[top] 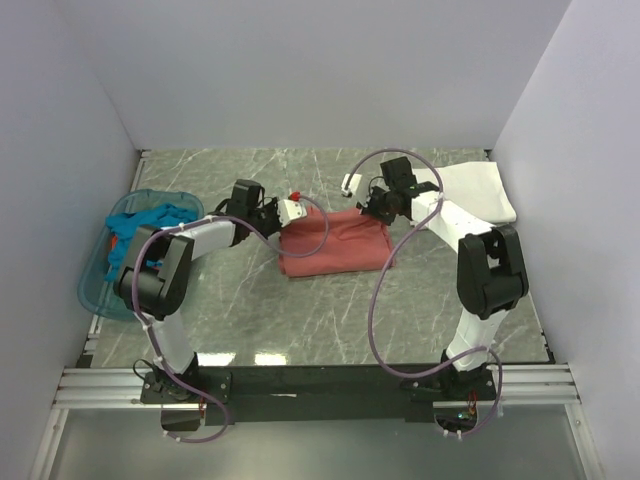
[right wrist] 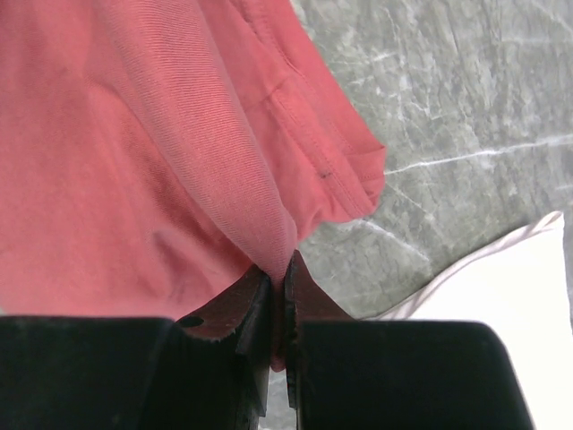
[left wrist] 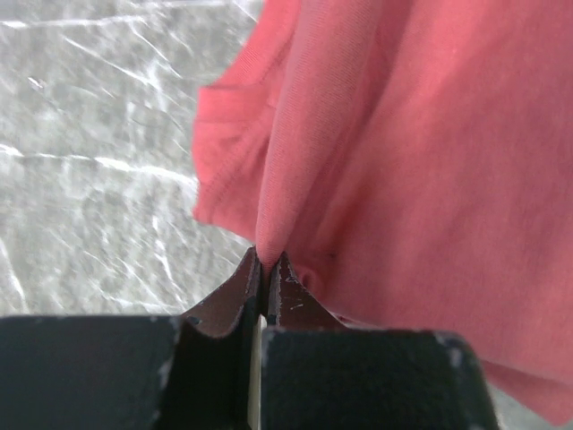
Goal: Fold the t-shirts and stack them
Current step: Fold the tshirt, then neatly place the folded tshirt to the corner
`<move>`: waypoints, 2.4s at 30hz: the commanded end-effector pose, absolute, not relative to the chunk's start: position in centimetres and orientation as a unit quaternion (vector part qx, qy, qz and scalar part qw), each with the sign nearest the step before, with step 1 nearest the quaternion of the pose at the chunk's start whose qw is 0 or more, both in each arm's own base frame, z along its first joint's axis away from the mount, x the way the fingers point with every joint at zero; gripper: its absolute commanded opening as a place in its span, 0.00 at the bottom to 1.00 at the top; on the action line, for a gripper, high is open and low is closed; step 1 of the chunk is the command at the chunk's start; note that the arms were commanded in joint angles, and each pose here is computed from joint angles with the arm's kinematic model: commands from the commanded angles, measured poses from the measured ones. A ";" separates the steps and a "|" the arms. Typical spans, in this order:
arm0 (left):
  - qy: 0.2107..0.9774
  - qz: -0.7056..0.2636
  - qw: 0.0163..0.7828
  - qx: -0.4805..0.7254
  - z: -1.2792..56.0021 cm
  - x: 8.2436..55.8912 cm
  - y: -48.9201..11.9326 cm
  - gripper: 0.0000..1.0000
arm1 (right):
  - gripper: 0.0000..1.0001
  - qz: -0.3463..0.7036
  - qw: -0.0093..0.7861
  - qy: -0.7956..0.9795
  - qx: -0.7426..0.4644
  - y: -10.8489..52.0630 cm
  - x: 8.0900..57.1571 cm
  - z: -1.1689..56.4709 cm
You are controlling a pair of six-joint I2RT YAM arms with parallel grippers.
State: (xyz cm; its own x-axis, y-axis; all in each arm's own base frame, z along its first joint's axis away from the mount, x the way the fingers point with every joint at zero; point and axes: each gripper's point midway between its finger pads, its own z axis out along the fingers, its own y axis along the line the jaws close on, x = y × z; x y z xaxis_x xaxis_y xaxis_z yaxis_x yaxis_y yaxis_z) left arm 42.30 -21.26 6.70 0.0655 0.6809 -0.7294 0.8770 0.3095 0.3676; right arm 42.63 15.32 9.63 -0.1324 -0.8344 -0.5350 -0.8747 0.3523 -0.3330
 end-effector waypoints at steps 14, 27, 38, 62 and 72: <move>0.653 -0.082 0.526 0.538 10.8 47.8 -22.6 0.00 | 0.00 -0.013 0.372 0.780 -0.504 14.2 46.9 11.3; 0.707 -0.042 0.595 0.380 17.4 51.9 -20.7 1.00 | 0.70 -0.065 0.435 0.825 -0.354 12.1 50.0 15.3; 0.816 -0.220 0.534 -0.029 25.1 45.7 -11.9 0.99 | 0.84 0.251 0.343 0.878 -0.219 13.6 41.0 15.4; 0.813 -0.215 0.541 0.019 21.5 29.2 -9.3 0.97 | 0.88 0.292 0.160 0.942 0.035 13.1 41.0 3.3; 0.824 -0.219 0.522 0.021 20.7 29.6 -9.6 0.96 | 0.84 0.348 0.100 0.932 0.013 16.8 38.8 2.6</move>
State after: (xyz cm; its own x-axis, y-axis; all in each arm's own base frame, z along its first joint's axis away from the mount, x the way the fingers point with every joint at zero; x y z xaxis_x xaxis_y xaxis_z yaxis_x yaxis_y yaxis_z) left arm 29.22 -9.48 19.57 -0.4913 -0.2032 -0.8469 0.2351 0.9054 -0.3536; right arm 40.74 15.00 3.86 -0.9528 0.1275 -0.2756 -0.0766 0.7774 0.6243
